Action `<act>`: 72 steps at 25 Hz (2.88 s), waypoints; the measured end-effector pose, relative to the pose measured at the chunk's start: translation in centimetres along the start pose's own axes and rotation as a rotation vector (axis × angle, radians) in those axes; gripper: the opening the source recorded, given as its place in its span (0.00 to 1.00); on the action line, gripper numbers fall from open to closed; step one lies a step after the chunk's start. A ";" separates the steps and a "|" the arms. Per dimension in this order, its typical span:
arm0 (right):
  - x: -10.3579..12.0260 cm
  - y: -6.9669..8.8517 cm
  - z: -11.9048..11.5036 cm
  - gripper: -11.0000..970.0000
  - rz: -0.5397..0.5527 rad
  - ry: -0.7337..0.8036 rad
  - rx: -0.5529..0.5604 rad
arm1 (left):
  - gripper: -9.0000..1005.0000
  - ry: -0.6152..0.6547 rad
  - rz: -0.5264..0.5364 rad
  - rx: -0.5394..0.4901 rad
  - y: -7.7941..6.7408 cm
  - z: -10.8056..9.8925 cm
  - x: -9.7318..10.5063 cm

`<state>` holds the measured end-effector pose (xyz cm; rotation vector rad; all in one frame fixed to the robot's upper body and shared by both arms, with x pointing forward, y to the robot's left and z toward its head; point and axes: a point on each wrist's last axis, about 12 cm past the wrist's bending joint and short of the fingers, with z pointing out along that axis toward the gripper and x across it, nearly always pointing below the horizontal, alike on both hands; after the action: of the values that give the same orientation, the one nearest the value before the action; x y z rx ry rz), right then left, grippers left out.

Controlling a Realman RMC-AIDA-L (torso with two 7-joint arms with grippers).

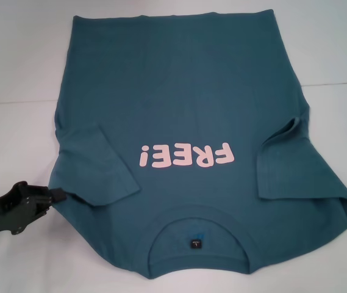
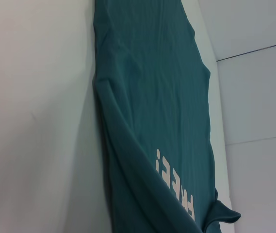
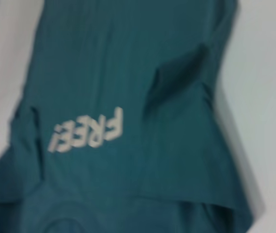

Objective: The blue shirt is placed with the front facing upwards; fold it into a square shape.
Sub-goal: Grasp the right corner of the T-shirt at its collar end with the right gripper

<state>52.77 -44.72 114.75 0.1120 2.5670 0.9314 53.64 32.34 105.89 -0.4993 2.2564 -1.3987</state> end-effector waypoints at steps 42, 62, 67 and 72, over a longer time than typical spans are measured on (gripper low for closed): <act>-1.4 0.8 8.6 0.72 -0.063 0.047 0.177 | 0.05 -0.010 -0.011 -0.008 0.3 0.3 0.3; -1.6 1.6 10.1 0.71 -0.083 0.050 0.184 | 0.05 -0.013 -0.012 -0.009 0.3 0.4 0.3; -1.7 2.2 10.5 0.71 -0.094 0.049 0.153 | 0.05 -0.013 -0.013 -0.009 0.3 0.4 0.3; -2.0 2.7 10.8 0.70 -0.109 0.034 0.128 | 0.05 -0.014 -0.014 -0.010 0.4 0.3 0.4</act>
<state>58.74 -36.58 109.65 -0.0078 2.6338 0.7358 53.45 32.07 105.37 -0.5279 2.2536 -1.3873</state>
